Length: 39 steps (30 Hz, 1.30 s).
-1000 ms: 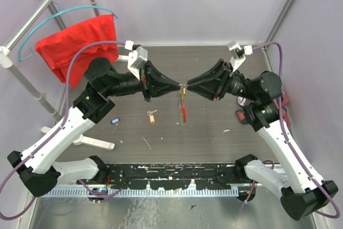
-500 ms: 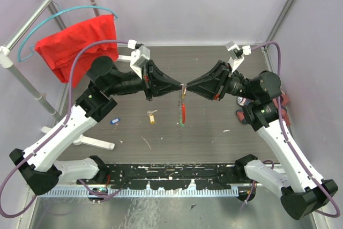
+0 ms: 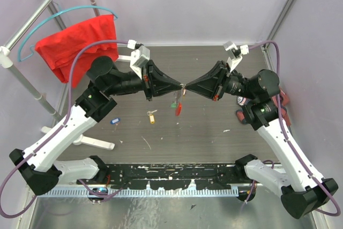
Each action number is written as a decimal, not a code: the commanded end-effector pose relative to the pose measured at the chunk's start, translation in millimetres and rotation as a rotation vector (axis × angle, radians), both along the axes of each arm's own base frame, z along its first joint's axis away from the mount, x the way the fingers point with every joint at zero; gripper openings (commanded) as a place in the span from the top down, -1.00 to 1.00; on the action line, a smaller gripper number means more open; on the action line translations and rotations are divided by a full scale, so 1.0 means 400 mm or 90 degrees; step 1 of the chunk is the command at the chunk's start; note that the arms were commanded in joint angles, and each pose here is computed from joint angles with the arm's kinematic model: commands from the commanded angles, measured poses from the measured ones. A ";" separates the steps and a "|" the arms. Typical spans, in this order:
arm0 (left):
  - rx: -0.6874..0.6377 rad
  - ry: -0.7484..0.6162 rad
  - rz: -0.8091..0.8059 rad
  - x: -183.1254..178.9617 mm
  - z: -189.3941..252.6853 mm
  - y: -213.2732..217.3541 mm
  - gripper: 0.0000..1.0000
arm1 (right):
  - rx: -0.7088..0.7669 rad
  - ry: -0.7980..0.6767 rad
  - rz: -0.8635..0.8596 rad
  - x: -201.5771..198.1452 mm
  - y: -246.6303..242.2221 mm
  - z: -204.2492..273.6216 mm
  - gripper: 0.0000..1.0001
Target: Put the keys on the keyring
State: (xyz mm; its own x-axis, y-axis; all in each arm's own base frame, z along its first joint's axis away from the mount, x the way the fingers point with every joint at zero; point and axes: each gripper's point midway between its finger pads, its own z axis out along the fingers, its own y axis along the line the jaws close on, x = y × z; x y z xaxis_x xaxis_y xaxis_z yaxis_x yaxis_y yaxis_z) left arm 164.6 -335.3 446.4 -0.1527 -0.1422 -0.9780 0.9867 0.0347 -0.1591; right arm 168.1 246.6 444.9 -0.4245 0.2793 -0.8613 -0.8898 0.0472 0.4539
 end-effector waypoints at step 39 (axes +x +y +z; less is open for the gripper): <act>-0.069 -0.053 0.024 -0.016 0.100 0.033 1.00 | -0.055 -0.078 -0.058 -0.011 0.001 0.018 0.55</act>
